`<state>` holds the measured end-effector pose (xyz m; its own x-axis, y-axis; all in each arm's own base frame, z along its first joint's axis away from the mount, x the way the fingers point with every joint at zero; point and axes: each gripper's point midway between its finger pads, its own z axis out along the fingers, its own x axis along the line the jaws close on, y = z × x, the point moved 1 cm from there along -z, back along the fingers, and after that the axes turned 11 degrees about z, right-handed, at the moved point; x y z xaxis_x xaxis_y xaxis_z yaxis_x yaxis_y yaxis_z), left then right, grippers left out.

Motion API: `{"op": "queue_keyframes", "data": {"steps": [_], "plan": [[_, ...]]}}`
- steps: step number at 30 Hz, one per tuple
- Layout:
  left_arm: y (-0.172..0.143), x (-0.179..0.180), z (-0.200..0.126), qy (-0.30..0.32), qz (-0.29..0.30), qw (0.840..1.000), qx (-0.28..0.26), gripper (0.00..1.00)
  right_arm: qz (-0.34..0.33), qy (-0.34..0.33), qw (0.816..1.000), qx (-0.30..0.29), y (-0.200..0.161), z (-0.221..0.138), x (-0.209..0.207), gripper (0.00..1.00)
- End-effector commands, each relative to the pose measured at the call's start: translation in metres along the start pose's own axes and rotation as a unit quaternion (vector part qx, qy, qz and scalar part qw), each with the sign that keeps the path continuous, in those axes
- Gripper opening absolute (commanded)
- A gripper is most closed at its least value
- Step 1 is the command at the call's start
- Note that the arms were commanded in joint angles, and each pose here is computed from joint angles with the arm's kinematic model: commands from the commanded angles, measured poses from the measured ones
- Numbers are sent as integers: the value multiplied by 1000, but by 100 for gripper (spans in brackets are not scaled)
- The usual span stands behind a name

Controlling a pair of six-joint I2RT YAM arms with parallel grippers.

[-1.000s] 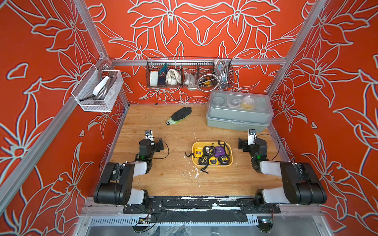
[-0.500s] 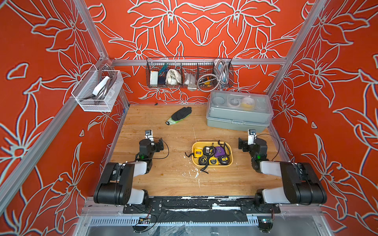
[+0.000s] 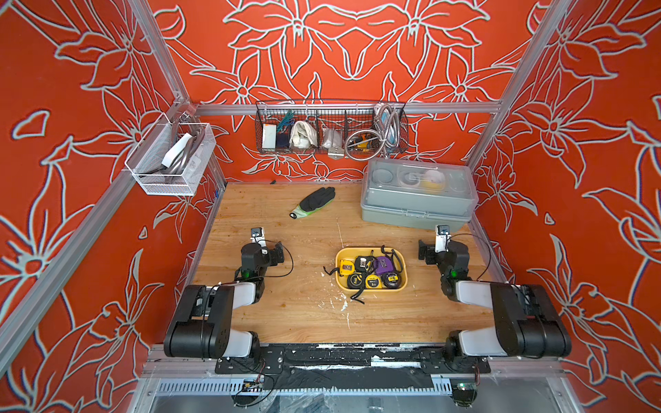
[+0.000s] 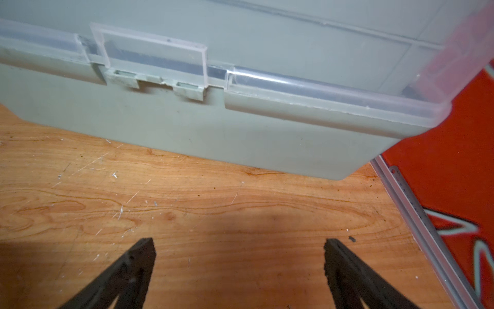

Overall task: Take the tape measure out of the storage box
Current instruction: Move the storage box to the center of the board.

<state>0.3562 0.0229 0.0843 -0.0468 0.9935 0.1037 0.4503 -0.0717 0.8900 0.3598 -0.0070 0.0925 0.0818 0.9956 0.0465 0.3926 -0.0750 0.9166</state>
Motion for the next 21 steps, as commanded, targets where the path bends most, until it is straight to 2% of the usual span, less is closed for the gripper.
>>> {"op": "queue_keyframes", "data": {"steps": [1, 4, 6, 8, 10, 12, 13, 14, 16, 21], "plan": [[29, 14, 1, 16, -22, 999, 22, 100, 19, -27, 999, 7, 28, -2, -7, 100], [47, 1, 5, -34, -29, 995, 85, 100, 33, -59, 997, 40, 42, -1, -14, 100], [56, -17, 4, -89, -48, 987, 122, 100, 69, -79, 990, 95, 43, -4, -17, 99], [62, -32, -3, -116, -75, 975, 175, 100, 91, -39, 984, 150, 41, -9, 1, 90], [67, -53, -14, -140, -81, 964, 211, 100, 107, -7, 975, 195, 43, -17, 18, 86], [66, -74, -27, -144, -59, 957, 246, 100, 107, 19, 968, 227, 48, -29, 33, 89], [63, -86, -36, -151, -51, 950, 268, 100, 95, 29, 965, 244, 50, -39, 41, 95], [60, -97, -45, -157, -45, 943, 291, 100, 85, 41, 962, 254, 54, -50, 48, 96], [51, -119, -60, -172, -40, 928, 327, 100, 67, 77, 959, 266, 61, -70, 65, 97], [39, -166, -82, -197, -25, 908, 368, 100, 44, 132, 948, 285, 72, -109, 101, 96]]}}
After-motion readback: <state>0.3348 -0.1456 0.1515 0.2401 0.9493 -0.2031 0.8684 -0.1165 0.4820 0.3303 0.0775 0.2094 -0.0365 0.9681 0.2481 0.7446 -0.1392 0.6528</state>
